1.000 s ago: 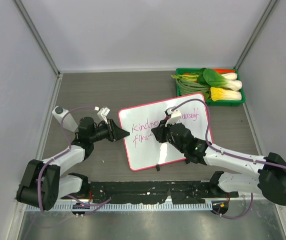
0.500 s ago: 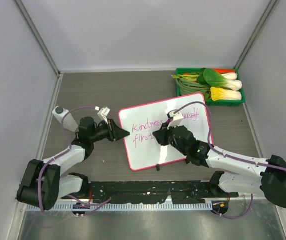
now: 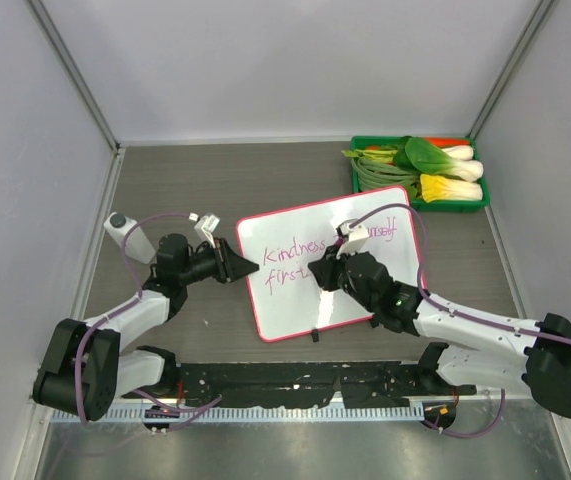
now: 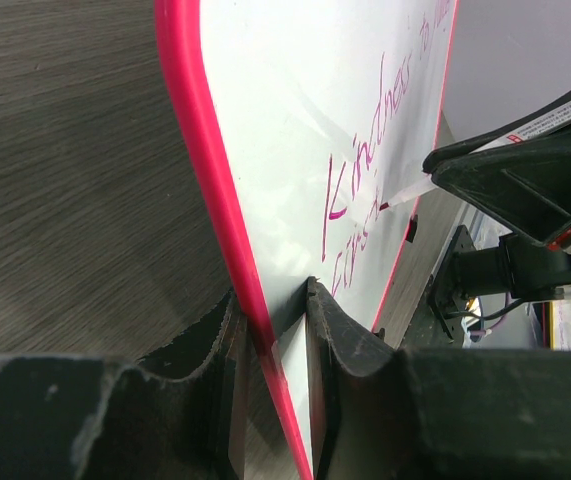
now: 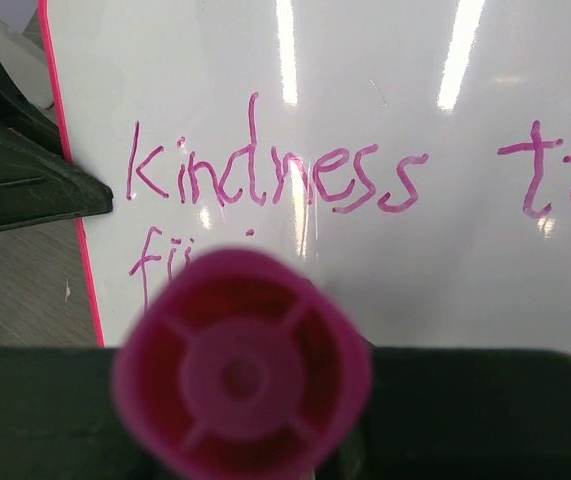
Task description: Write a sentence on the whiteboard
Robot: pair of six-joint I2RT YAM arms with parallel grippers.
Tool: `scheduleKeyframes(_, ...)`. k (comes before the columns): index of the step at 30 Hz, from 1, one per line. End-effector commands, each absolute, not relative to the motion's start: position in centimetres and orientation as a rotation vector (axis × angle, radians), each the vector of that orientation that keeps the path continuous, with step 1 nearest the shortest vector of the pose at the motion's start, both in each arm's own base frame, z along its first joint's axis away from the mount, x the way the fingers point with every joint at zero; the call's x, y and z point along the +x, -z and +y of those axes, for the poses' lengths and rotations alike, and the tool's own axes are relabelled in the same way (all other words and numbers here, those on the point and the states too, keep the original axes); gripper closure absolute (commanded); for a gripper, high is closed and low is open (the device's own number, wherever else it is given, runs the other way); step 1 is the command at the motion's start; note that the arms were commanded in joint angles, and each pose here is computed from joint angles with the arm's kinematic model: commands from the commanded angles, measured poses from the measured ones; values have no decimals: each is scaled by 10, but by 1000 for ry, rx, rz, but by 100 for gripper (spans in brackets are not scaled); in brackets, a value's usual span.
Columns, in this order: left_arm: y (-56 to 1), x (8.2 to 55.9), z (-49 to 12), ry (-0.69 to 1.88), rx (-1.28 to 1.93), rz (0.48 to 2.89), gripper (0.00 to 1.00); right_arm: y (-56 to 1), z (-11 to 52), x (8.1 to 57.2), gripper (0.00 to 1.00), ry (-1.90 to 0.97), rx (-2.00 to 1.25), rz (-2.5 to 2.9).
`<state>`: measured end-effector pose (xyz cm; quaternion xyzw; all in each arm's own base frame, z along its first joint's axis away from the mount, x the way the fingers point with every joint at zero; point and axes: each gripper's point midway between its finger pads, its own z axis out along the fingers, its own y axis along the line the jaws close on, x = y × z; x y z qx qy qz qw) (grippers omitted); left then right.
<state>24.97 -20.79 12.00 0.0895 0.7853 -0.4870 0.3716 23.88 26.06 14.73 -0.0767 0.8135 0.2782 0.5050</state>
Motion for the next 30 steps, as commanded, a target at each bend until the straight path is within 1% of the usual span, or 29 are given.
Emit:
scheduleKeyframes(1, -105, 246, -210, 1196, 290, 2055, 100, -168, 260, 251, 99, -632, -175, 1912)
scheduleKeyframes(7, -105, 246, -210, 1195, 291, 2056, 100, -193, 261, 245, 99, -705, -163, 1854)
scheduleKeyframes(10, -105, 246, -210, 1196, 290, 2055, 100, -197, 259, 244, 99, -712, -160, 1849)
scheduleKeyframes(30, -104, 246, -209, 1193, 286, 2058, 100, -151, 254, 248, 99, -612, -157, 1935)
